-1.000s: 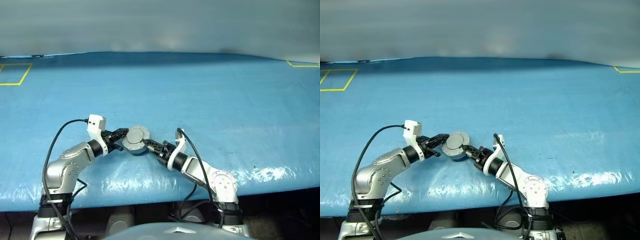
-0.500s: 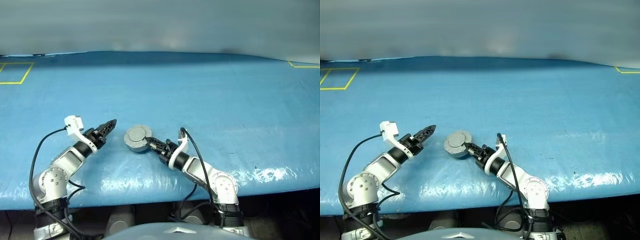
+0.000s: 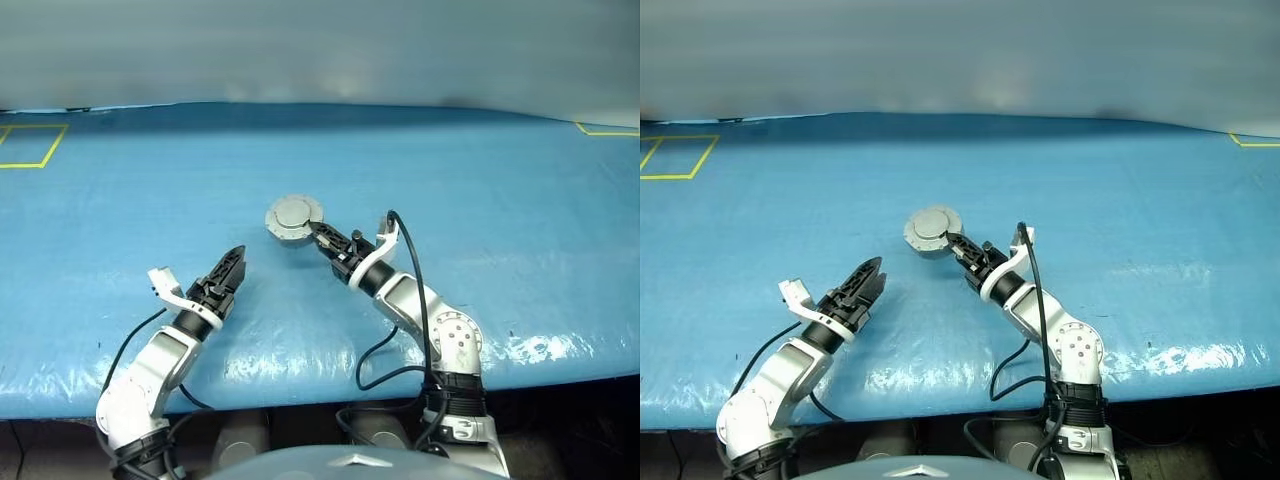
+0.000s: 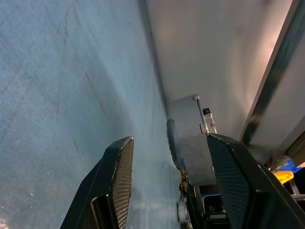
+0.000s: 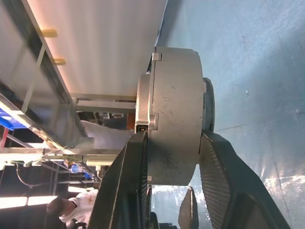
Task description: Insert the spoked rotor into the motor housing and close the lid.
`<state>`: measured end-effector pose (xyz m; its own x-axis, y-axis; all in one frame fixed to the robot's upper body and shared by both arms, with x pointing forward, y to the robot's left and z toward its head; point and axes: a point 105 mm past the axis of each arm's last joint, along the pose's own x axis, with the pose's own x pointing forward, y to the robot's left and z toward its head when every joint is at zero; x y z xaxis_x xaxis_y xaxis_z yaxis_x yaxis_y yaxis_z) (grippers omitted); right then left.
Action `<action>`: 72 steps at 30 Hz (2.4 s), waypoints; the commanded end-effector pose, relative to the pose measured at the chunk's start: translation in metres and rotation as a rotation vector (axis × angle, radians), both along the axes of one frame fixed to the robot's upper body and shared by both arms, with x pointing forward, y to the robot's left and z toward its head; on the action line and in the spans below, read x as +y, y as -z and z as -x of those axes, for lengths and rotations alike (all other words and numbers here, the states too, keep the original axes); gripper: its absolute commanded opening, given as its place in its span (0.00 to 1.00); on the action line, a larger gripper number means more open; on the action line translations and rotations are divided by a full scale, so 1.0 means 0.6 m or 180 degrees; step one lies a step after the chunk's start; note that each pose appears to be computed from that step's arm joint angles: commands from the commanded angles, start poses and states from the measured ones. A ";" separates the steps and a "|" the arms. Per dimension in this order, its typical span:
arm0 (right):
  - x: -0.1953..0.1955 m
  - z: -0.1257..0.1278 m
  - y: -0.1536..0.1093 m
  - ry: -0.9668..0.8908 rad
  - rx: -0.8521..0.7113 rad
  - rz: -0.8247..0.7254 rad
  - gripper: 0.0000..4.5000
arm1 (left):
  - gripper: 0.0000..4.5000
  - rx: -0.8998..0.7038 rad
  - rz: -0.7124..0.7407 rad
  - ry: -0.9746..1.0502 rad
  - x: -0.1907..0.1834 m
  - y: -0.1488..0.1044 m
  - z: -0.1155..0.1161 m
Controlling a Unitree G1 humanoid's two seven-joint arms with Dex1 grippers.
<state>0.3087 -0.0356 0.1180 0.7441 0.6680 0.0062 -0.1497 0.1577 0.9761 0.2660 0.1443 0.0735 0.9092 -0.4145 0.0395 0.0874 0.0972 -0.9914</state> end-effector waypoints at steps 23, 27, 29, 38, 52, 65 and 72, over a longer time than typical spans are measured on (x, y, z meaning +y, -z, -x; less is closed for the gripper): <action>0.070 0.054 -0.050 -0.0595 -0.0268 -0.0304 0.26 | 1.00 -0.0323 0.0704 0.0209 -0.038 -0.023 -0.010; 0.079 0.068 -0.050 -0.0705 -0.0257 -0.0319 0.26 | 1.00 -0.0331 0.0718 0.0219 -0.041 -0.023 -0.014; 0.083 0.073 -0.050 -0.0742 -0.0243 -0.0319 0.26 | 1.00 -0.0328 0.0721 0.0229 -0.044 -0.023 -0.015; 0.086 0.076 -0.046 -0.0765 -0.0217 -0.0304 0.26 | 0.92 -0.0133 0.0779 0.0209 -0.056 -0.012 -0.017; 0.070 0.072 -0.015 -0.0647 -0.0828 0.0830 0.48 | 0.54 -0.0256 0.0639 0.0020 -0.039 -0.035 -0.029; 0.038 0.081 -0.010 -0.0401 -0.2015 0.2079 1.00 | 0.54 -0.0312 0.0247 -0.0282 -0.001 -0.055 -0.149; 0.021 0.069 0.023 -0.0096 -0.2406 0.3100 1.00 | 0.54 -0.0267 0.0063 -0.0334 -0.012 -0.067 -0.235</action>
